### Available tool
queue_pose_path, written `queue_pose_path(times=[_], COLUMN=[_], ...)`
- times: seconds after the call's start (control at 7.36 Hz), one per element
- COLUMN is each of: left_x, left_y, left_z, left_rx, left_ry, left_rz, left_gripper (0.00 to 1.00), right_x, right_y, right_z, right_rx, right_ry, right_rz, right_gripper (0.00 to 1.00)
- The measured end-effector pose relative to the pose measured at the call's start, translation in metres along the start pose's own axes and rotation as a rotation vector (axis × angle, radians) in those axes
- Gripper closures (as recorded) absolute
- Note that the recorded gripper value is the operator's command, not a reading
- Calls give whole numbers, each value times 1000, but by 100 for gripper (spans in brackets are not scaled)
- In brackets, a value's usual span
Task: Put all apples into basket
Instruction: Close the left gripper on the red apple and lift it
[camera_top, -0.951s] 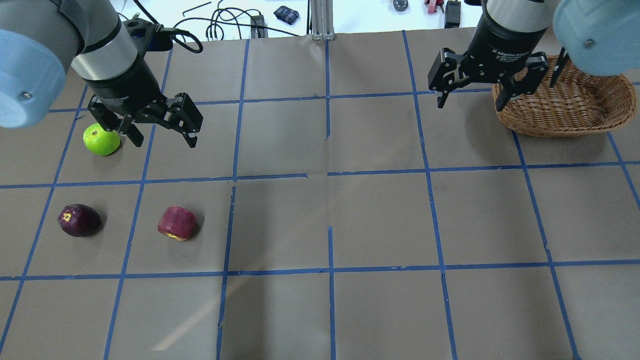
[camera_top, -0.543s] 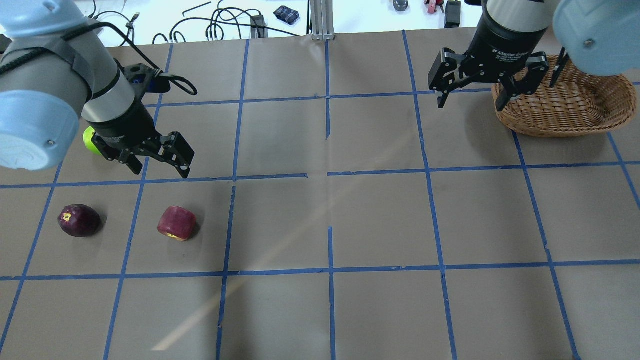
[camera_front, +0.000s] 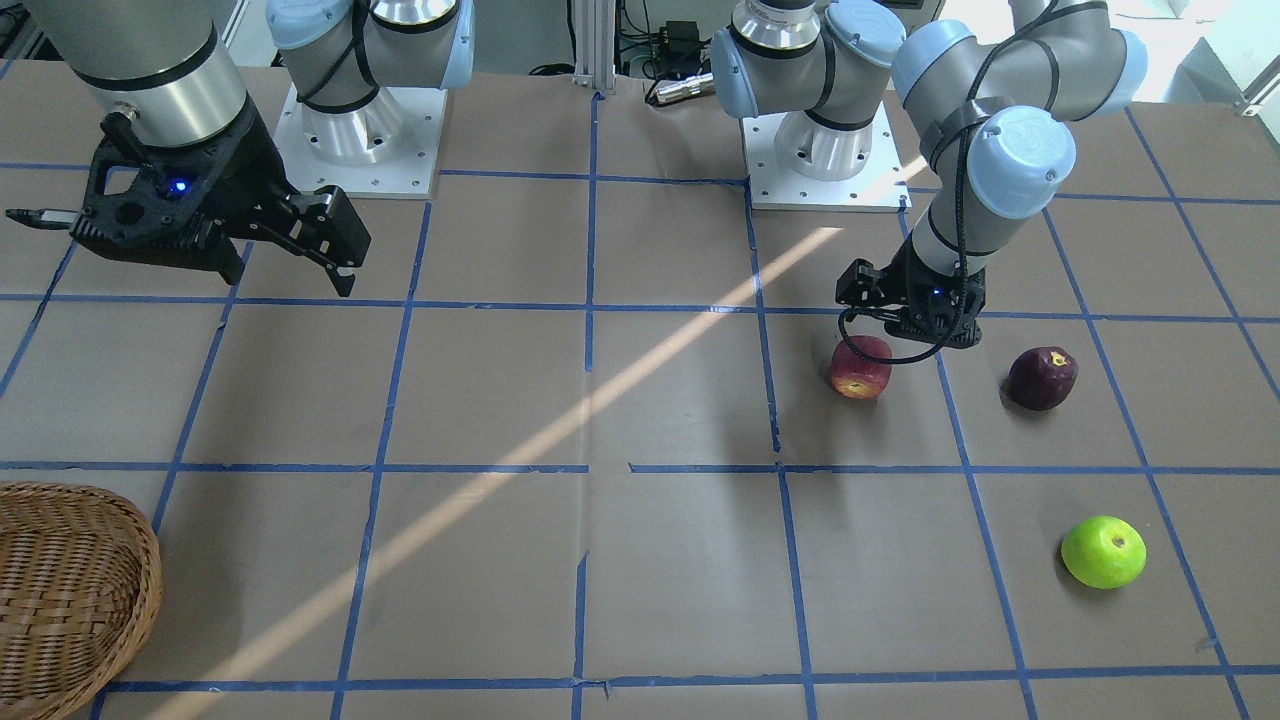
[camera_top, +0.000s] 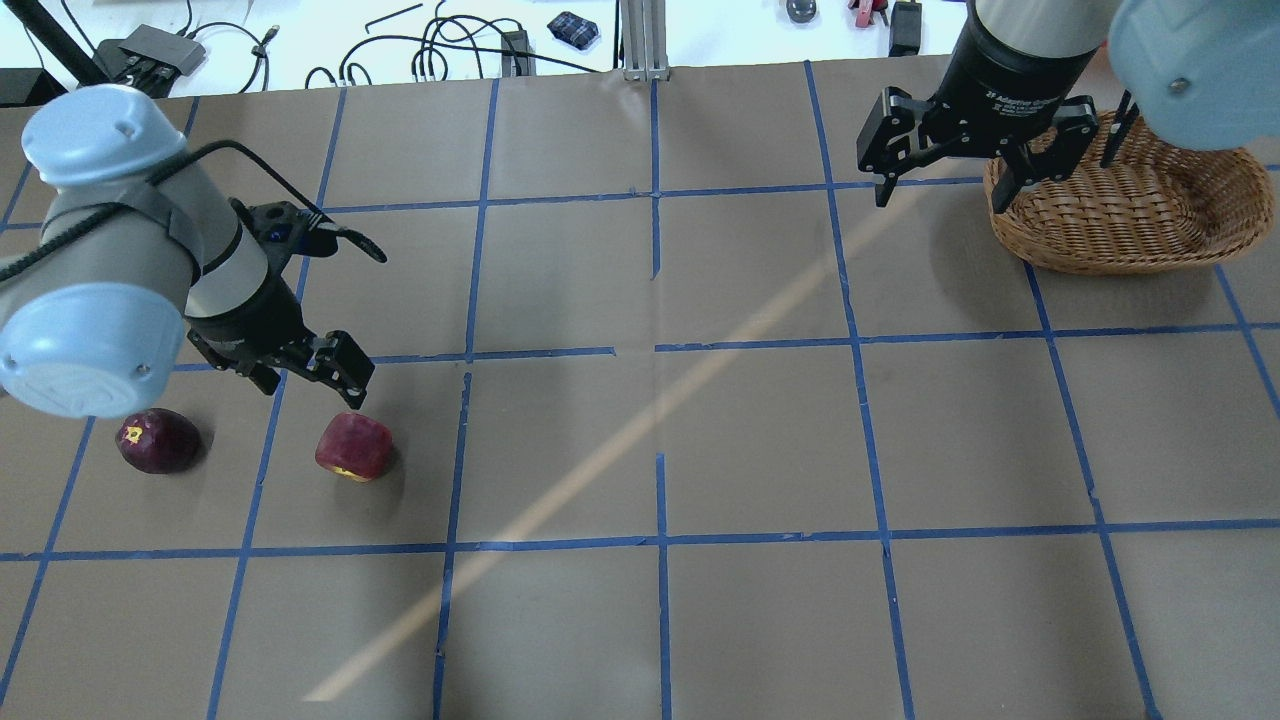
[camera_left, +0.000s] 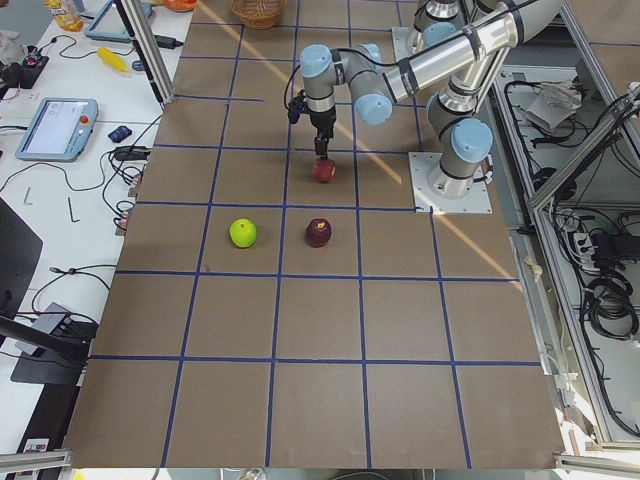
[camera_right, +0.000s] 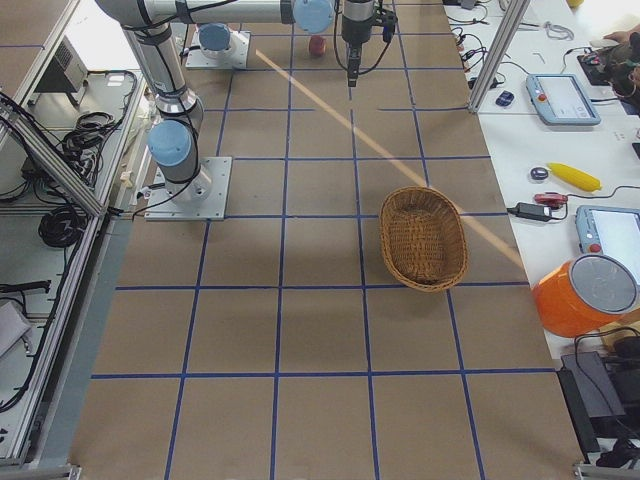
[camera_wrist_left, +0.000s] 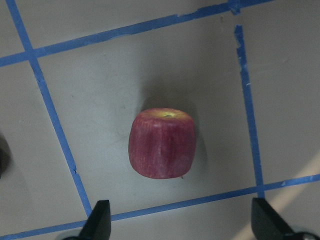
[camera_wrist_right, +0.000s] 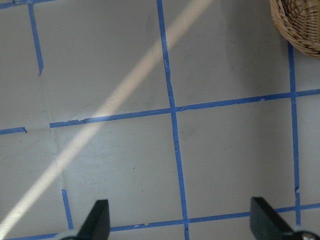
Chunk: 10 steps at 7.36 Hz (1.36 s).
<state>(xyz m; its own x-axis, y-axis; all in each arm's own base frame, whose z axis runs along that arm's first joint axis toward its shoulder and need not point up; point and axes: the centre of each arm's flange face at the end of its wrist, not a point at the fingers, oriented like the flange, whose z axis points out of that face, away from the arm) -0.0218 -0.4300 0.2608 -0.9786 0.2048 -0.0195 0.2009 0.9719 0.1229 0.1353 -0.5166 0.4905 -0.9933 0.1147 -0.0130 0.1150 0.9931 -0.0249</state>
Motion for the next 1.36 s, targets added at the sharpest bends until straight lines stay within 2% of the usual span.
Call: queue_pose_path(times=[0.27, 0.54, 0.68, 0.82, 1.09, 1.36], left_x=[1, 3, 3, 3, 3, 17], left_y=[6, 0, -2, -4, -9, -24], left_z=[34, 49, 57, 63, 61, 31], left_rx=[53, 95, 96, 89, 91, 107], left_ry=[-16, 7, 19, 26, 20, 44], left_rz=[-11, -15, -16, -17, -40, -150], left_gripper=[1, 2, 22, 62, 68, 76], right_x=[-1, -1, -1, 0, 2, 3], right_y=[0, 1, 0, -1, -5, -6], right_z=[2, 2, 3, 4, 6, 6], right_rx=[-3, -4, -4, 0, 11, 14], right_ry=[-6, -8, -7, -6, -8, -8], right_rz=[0, -1, -4, -6, 1, 4], right_gripper=[0, 0, 0, 0, 0, 0])
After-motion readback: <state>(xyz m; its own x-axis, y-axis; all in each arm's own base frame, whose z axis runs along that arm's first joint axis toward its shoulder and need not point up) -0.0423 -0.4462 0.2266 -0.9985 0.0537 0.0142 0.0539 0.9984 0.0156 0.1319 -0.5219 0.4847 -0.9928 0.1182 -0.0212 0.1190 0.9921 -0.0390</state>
